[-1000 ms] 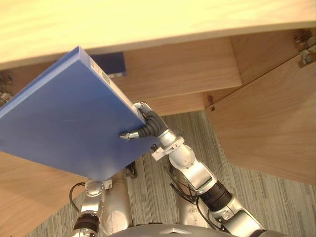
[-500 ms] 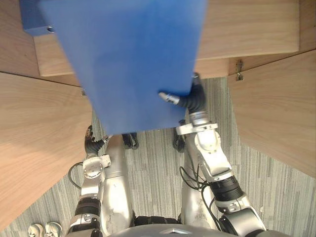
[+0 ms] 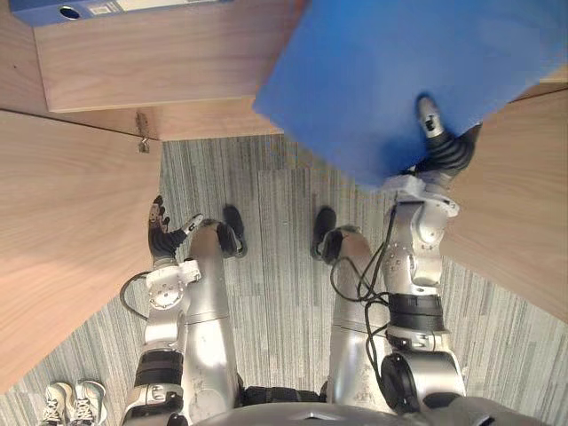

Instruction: Walk over to the cabinet, pick up the folder, carry it to the office cabinet, place the folder inside the office cabinet, then close the office cabinet door

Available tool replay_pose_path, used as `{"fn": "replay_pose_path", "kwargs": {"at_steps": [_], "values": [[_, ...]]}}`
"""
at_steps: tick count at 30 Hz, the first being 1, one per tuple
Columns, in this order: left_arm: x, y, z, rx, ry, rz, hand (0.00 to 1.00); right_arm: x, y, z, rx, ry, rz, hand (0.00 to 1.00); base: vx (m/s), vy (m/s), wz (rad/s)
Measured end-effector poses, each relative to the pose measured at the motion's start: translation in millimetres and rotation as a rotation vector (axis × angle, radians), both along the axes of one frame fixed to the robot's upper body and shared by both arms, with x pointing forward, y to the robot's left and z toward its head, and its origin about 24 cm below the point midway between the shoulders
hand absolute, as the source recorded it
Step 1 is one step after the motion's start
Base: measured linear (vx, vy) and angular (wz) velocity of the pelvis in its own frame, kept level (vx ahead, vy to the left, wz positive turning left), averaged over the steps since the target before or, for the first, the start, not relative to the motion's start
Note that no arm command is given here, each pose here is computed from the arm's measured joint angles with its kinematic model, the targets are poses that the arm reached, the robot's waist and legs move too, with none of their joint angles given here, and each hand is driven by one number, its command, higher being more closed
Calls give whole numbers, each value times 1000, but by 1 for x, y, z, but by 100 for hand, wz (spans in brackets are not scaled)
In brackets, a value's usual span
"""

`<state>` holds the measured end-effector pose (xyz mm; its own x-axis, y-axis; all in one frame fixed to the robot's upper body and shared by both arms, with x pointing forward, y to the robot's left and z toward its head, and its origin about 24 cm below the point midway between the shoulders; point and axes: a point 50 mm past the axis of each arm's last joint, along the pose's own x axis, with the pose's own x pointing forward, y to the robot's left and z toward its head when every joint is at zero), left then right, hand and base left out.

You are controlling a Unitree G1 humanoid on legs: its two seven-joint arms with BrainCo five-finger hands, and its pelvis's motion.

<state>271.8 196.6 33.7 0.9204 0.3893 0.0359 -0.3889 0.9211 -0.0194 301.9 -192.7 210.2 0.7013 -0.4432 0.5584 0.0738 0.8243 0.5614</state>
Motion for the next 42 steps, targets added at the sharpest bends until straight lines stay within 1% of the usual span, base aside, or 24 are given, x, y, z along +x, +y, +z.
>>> {"fn": "replay_pose_path", "kwargs": {"at_steps": [7,9,14,18,22,26,29,30,32,37,39,42], "values": [[0,0,3,-4,-15,24,0,16,-9,22,223,-64,53,100,-60,-72,4],[-1,0,2,-13,-7,35,0,23,-8,34,291,-91,98,100,-70,-74,3],[-1,-1,1,-51,-8,40,0,29,-11,53,376,-139,151,100,-53,-63,7],[-1,0,2,-57,-11,55,0,30,-15,77,480,-243,204,100,-58,-76,15],[-1,0,4,-75,-23,61,0,36,-17,91,540,-269,248,100,-67,-74,6],[4,-6,10,-90,-44,41,0,36,-15,107,633,-316,292,100,-59,-61,5],[5,-6,10,-106,-47,41,0,39,-19,120,715,-348,323,100,-53,-61,11],[5,-6,9,-124,-51,41,0,39,-23,123,739,-358,325,0,-38,-58,17],[5,-7,9,-133,-53,39,0,37,-29,127,765,-372,323,0,-30,-54,14],[5,-9,8,-153,-54,22,0,30,-44,140,753,-417,311,0,-25,-39,11],[4,-12,7,-161,-50,6,0,30,-50,144,729,-419,291,0,-18,-20,13],[2,-14,4,-162,-40,-10,0,31,-51,149,690,-418,285,0,-6,-5,2]]}}
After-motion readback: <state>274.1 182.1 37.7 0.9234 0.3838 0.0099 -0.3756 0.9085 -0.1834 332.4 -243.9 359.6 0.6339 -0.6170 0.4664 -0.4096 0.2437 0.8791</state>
